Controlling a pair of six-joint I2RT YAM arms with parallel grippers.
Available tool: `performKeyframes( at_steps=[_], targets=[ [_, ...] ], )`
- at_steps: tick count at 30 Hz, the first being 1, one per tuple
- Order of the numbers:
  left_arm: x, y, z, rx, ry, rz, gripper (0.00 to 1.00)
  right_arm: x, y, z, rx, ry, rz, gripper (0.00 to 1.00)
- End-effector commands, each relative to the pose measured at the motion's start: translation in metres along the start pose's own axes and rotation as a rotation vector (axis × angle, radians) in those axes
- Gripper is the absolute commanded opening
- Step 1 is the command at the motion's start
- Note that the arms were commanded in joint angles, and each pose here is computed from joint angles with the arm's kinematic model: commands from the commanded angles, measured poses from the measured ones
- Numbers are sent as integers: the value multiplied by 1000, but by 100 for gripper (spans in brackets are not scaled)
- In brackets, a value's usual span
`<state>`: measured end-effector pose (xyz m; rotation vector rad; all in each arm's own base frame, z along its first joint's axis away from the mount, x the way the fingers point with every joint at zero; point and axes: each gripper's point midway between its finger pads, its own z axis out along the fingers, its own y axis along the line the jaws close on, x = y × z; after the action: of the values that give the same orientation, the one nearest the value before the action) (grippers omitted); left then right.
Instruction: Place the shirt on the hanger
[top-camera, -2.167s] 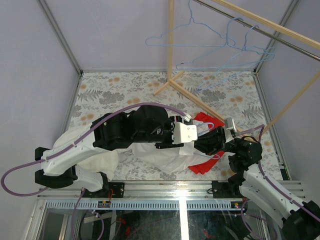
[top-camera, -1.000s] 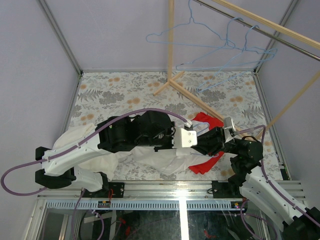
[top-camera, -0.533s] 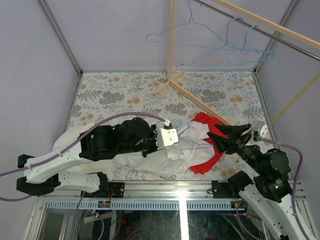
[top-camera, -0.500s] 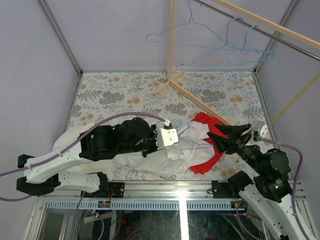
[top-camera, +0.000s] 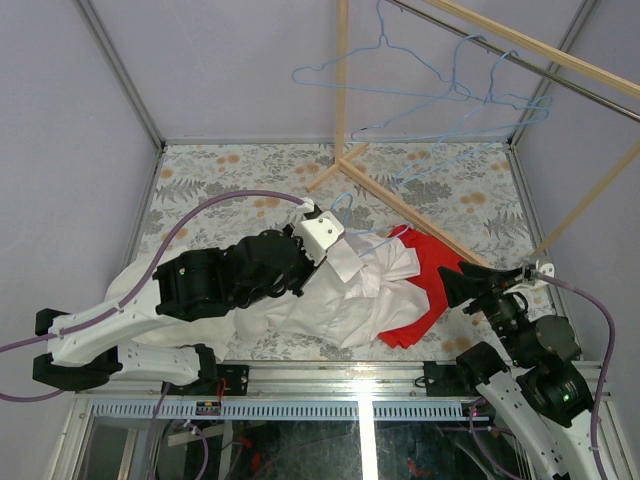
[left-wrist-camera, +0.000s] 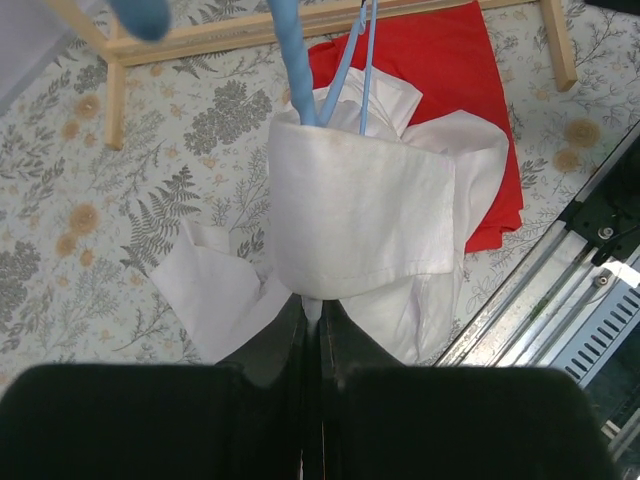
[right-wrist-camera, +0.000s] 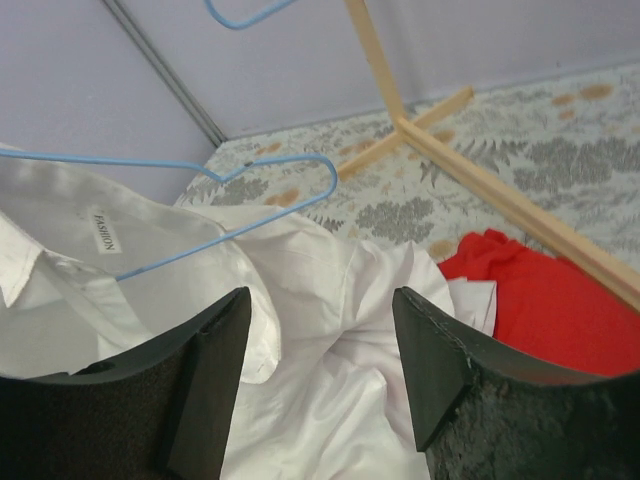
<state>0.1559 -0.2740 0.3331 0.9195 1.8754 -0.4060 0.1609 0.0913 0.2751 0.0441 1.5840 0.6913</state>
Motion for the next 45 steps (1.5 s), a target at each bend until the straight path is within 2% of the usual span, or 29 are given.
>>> performKeyframes(
  at_steps=[1,10,17,31,37,45],
  targets=[
    [-26,-3,-3,5,-95,-129,0,32,-2,11,20,113,102,66],
    [-41,5,-7,-40,-156,-185,0,60,36,34,-180,184,303,65],
    [-48,0,-9,-2,-178,-183,0,74,62,57,-330,237,389,65],
    [-62,-1,-15,11,-221,-198,0,111,55,72,-290,339,506,56],
    [-63,-4,-13,27,-220,-196,0,120,53,71,-293,345,543,54],
    [-63,-7,-12,40,-219,-200,0,115,56,78,-327,301,587,45]
  ],
)
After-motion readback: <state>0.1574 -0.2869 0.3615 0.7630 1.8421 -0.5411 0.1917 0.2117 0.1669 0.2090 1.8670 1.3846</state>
